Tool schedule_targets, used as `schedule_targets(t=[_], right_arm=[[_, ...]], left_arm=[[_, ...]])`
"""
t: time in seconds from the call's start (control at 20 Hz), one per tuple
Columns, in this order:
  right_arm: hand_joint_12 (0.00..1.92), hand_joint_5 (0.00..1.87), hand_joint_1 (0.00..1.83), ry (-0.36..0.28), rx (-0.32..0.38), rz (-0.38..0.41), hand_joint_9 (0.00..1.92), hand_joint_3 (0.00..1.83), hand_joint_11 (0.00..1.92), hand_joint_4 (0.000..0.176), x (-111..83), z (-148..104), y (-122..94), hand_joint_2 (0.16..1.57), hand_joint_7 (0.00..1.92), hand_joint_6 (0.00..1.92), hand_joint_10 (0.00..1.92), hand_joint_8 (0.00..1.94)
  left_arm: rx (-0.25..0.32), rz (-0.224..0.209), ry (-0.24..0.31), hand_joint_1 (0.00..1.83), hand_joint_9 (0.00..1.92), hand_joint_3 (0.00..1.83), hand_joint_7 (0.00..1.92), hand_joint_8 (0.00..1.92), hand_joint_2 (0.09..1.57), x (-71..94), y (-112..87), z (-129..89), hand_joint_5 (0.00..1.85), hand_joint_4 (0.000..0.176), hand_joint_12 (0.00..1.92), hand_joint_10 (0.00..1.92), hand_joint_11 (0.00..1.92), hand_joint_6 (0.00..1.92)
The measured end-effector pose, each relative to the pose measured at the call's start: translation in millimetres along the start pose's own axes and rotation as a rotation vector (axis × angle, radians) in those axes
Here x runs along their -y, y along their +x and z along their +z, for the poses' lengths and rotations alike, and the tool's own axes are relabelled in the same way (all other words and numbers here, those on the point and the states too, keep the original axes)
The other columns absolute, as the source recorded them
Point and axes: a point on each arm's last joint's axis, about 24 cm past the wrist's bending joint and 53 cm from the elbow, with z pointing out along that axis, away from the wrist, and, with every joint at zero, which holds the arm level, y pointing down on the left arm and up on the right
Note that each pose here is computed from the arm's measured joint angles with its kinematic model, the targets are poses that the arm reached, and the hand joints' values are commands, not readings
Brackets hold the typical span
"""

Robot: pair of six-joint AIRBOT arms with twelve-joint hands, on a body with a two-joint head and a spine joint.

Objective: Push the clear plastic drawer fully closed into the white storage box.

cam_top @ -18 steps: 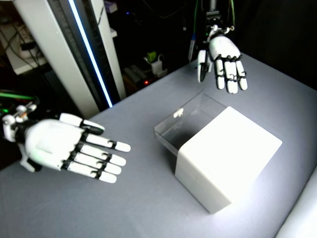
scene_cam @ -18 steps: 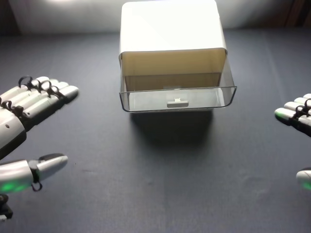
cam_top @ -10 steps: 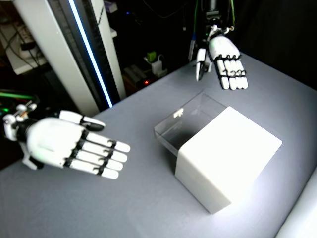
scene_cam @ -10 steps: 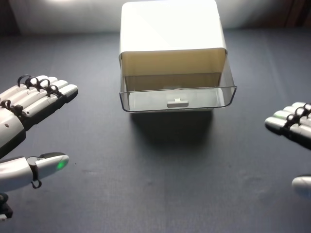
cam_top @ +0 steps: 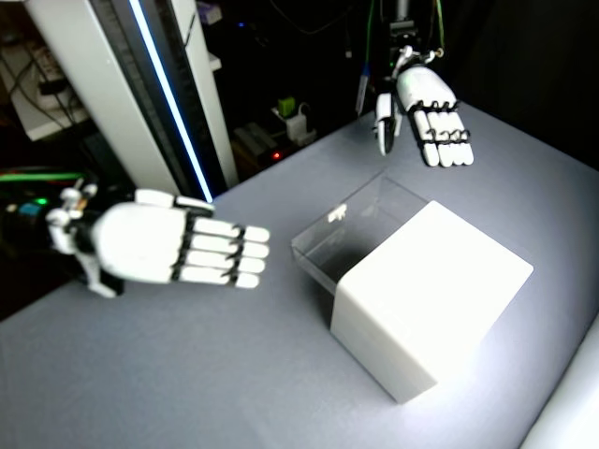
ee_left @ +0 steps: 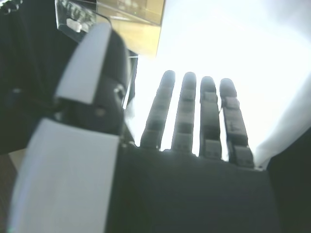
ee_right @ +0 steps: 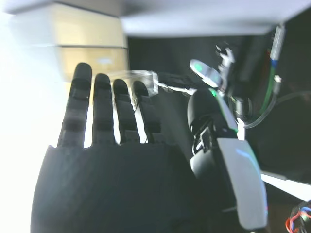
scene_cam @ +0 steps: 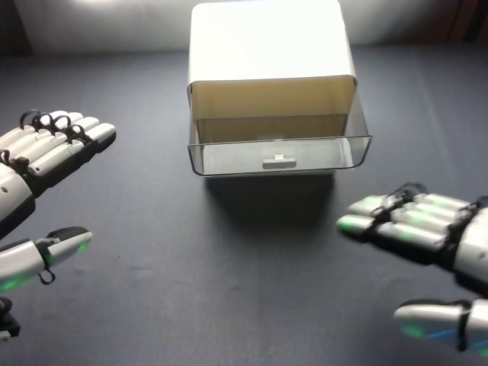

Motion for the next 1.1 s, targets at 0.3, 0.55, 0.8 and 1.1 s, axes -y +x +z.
schedule_targets(t=[0.3,0.55,0.8,1.1], right_arm=[[0.57,0.12,0.27,-0.109,-0.046,0.013,0.11,0.00,0.00,0.000,-24.0,35.9,14.9,1.38,0.07,0.00,0.01,0.00],[0.39,0.08,0.31,-0.181,-0.047,-0.008,0.03,0.00,0.00,0.000,-43.1,55.6,14.9,1.37,0.00,0.00,0.00,0.00],[0.12,0.00,0.16,-0.216,-0.043,-0.022,0.00,0.00,0.00,0.000,-51.6,71.6,13.9,1.39,0.00,0.00,0.00,0.00],[0.00,0.00,0.07,-0.211,-0.029,-0.045,0.00,0.01,0.00,0.000,-50.4,77.6,3.5,1.41,0.00,0.00,0.00,0.00]], left_arm=[[0.020,0.002,-0.010,0.71,0.00,0.00,0.00,0.00,1.37,-2.3,-6.0,-0.4,0.01,0.000,0.00,0.00,0.00,0.00],[0.038,0.012,-0.011,0.75,0.00,0.00,0.00,0.00,1.37,-1.8,-11.8,-1.4,0.01,0.000,0.00,0.00,0.00,0.00],[0.053,0.013,-0.008,0.63,0.00,0.00,0.00,0.00,1.34,-1.1,-15.3,-1.5,0.00,0.000,0.00,0.00,0.00,0.00],[0.059,0.012,-0.006,0.46,0.00,0.02,0.00,0.00,1.43,-0.3,-16.4,-2.0,0.00,0.000,0.00,0.00,0.00,0.00]])
